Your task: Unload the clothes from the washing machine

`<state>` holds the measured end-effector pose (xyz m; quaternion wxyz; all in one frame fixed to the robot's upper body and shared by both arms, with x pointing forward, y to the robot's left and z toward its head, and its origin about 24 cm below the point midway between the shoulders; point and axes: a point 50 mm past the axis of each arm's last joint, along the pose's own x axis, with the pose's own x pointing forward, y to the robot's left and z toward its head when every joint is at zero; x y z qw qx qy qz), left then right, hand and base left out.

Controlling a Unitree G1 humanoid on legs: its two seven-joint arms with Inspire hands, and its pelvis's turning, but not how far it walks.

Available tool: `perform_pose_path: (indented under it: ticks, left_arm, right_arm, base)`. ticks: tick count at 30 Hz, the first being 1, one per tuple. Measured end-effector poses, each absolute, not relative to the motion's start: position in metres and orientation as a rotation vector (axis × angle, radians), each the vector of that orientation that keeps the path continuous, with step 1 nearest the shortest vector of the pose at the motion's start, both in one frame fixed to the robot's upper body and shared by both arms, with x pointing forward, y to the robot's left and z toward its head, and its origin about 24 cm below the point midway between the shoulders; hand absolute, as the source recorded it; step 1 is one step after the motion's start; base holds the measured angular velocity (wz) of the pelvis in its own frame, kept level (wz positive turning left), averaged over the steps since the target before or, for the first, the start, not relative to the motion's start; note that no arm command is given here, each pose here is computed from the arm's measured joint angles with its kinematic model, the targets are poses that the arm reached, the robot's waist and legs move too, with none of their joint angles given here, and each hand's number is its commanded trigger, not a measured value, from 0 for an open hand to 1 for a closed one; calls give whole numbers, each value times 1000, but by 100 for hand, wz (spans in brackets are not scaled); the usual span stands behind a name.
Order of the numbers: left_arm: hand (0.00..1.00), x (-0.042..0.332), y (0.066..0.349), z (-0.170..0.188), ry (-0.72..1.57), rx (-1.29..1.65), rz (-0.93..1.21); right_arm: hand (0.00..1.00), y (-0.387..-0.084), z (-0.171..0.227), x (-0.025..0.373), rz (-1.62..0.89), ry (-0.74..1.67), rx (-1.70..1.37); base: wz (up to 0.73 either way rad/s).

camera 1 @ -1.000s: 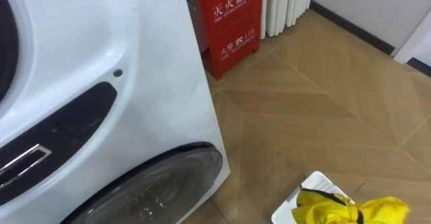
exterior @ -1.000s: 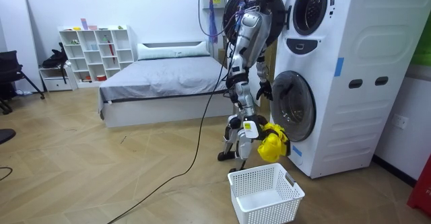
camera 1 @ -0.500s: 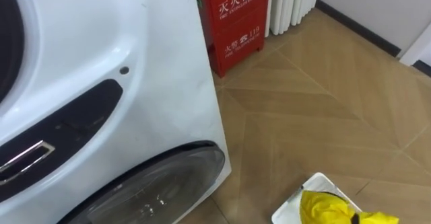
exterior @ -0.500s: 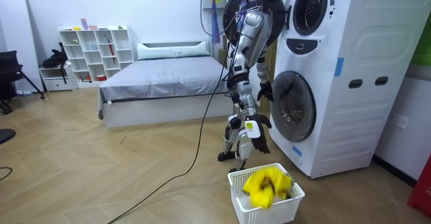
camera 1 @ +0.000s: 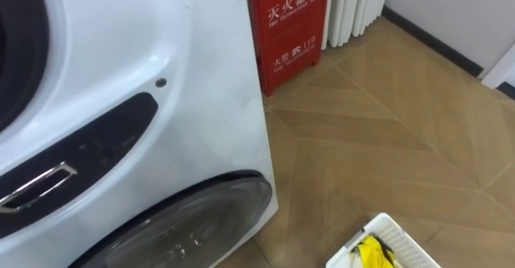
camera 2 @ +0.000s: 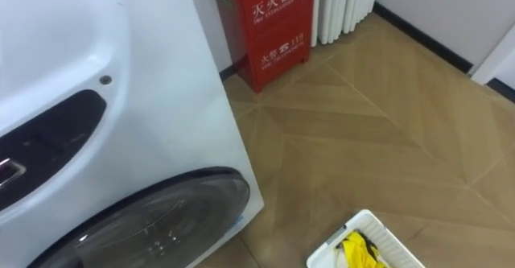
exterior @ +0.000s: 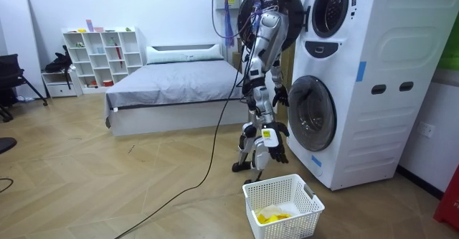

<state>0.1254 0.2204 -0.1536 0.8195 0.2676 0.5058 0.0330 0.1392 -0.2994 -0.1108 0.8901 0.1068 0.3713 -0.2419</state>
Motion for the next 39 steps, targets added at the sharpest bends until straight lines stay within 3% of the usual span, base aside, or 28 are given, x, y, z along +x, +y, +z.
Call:
perform_pose_path:
  ticks: [9, 16, 25, 39]
  left_arm:
    - [0, 111, 224, -157, 1111, 572, 72]
    - [0, 99, 224, -159, 1130, 584, 59]
    - [0, 59, 234, -163, 1245, 561, 133]
    - [0, 50, 248, -161, 1287, 478, 278]
  right_arm:
    - [0, -301, -113, 132, -509, 792, 210]
    - [0, -299, -129, 97, -482, 926, 192]
    - [0, -262, -157, 30, -438, 1184, 298]
    - [0, -239, -167, 19, -379, 1278, 333]
  base:
    - [13]
    - [28]
    - [32]
    - [13]
